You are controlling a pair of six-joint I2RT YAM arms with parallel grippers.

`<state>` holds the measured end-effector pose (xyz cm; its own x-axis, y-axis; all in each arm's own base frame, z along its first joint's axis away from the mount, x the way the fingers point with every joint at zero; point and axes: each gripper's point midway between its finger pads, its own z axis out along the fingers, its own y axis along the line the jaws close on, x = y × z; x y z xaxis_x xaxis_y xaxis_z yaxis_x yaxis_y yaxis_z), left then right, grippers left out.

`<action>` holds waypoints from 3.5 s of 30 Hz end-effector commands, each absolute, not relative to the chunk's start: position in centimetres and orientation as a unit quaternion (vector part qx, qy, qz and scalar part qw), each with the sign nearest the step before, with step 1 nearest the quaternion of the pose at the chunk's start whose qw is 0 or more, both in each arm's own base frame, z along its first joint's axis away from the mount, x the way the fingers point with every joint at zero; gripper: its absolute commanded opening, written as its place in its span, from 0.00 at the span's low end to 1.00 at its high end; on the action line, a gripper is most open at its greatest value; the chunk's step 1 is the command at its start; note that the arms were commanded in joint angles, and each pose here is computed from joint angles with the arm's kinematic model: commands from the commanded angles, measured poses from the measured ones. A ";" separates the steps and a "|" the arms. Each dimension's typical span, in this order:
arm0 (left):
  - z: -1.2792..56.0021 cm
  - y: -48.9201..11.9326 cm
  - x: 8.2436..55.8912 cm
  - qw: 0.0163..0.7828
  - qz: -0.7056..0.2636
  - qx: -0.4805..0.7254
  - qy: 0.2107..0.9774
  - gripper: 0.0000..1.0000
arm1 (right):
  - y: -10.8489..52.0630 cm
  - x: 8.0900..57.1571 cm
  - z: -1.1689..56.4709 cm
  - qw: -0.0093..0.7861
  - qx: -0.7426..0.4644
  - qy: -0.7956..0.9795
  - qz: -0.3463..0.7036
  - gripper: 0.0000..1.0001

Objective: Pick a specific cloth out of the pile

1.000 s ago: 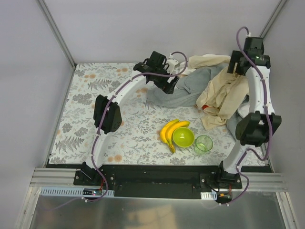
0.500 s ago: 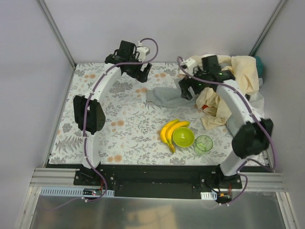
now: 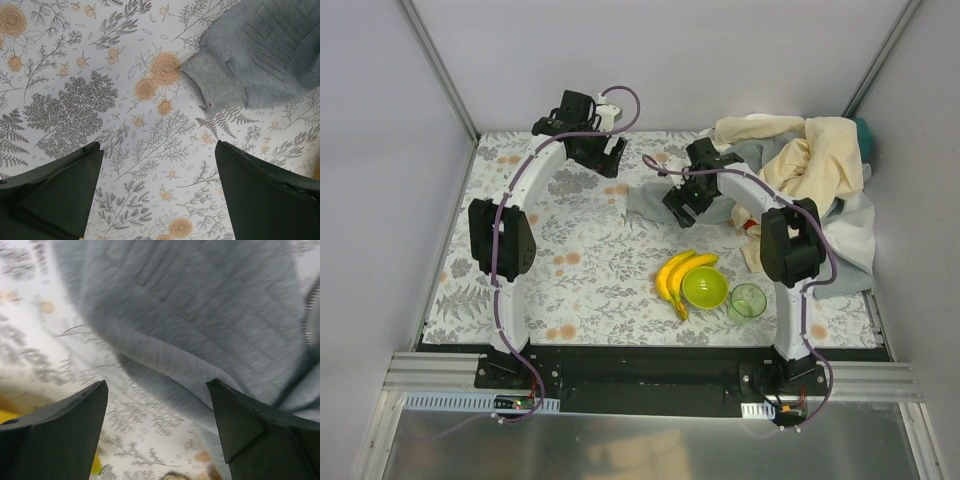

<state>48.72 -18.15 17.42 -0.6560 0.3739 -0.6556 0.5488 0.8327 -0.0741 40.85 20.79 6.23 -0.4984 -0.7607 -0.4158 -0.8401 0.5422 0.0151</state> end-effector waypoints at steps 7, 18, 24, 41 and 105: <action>20.4 -18.6 48.5 0.351 -0.149 0.253 0.889 1.00 | 20.0 46.7 6.0 0.254 -0.484 0.836 -0.046 0.98; 21.0 -18.6 48.4 0.357 -0.150 0.263 0.884 1.00 | 19.7 48.8 8.9 0.265 -0.425 0.864 -0.059 0.00; 21.7 -20.0 48.8 0.364 -0.173 0.268 0.875 1.00 | 6.9 55.6 29.3 0.488 -0.149 0.841 -0.179 0.00; 14.7 -45.3 47.2 0.399 -0.218 0.479 0.751 0.99 | -17.9 46.3 21.9 0.367 0.134 0.878 -0.277 0.18; 49.0 7.0 41.7 0.557 0.449 0.245 0.654 0.00 | -0.4 41.0 29.9 0.508 0.047 0.855 -0.091 0.99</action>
<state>35.57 5.43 65.63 0.0444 0.8643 -0.5011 -0.5128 0.4502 0.7310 42.07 -1.86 26.85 -0.5589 0.0143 -0.8291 0.2073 0.9705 -0.1230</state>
